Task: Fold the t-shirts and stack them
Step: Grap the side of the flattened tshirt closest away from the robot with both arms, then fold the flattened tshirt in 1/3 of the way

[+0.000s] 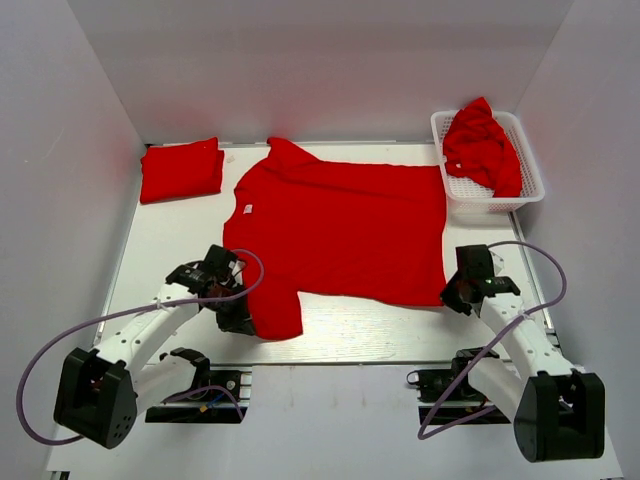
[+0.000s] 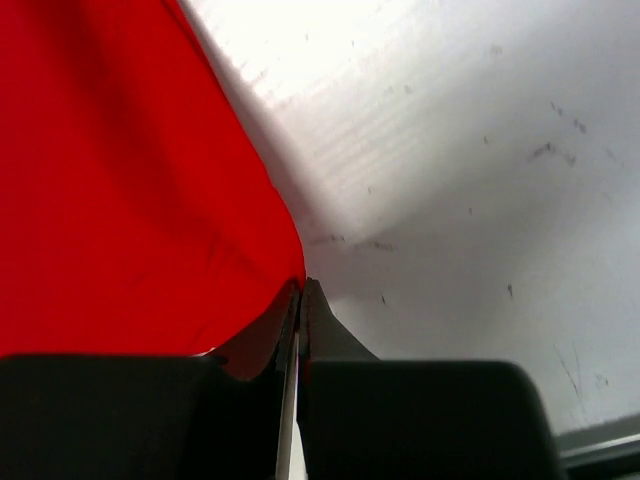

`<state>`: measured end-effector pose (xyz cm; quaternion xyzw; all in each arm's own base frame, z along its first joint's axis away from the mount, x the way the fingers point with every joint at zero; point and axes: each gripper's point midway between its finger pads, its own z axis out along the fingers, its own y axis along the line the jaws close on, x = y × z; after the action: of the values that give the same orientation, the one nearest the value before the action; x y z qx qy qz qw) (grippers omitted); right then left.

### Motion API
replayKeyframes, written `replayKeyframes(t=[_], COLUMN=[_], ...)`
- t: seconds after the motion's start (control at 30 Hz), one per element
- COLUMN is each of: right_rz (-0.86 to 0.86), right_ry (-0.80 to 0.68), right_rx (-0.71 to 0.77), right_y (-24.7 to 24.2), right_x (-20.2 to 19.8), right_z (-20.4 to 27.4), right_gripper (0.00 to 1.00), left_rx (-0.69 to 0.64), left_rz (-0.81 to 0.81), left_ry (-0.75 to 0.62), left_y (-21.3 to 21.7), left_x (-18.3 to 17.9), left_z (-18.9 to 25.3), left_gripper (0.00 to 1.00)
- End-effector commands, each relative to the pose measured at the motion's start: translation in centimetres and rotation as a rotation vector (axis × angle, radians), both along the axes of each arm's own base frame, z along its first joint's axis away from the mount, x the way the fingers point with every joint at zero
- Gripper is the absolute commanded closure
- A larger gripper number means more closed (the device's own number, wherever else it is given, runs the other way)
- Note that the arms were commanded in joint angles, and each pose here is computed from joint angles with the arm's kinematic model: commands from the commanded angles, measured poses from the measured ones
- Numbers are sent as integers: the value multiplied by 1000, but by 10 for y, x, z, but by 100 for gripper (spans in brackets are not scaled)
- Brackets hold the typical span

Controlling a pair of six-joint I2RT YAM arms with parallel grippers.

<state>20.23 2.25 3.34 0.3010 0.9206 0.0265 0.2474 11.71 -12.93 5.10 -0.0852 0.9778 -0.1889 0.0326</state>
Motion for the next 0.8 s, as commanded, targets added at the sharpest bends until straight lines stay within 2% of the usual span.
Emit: replayKeyframes(t=[0.0,0.2,0.37,0.5,0.63,0.77], right_rz=[13,49,127,165,205,219], right_ry=[86,72,-19,-38,-37,-36], right_rx=[23,12,-16,-61,-103,-143], right_y=[4,5,7,3,0,-5], right_x=[-25,-14,18,37,53,65], right_z=[2,8,30,42,51,57], right_gripper=[100,100,100,100,100,100], left_rx=[-41,-69,-108,-144,-60,-29], left_rz=[-31,-62,-55,-78,-55,-13], left_ry=[-25,-93,-239,-366,-421,-558], left_y=[-5,-15,-31,-50,-46,-44], left_x=[-2,22,75,123,159,199], left_z=[27,48,67,91,97,120], left_gripper=[100,100,100,100,100,100])
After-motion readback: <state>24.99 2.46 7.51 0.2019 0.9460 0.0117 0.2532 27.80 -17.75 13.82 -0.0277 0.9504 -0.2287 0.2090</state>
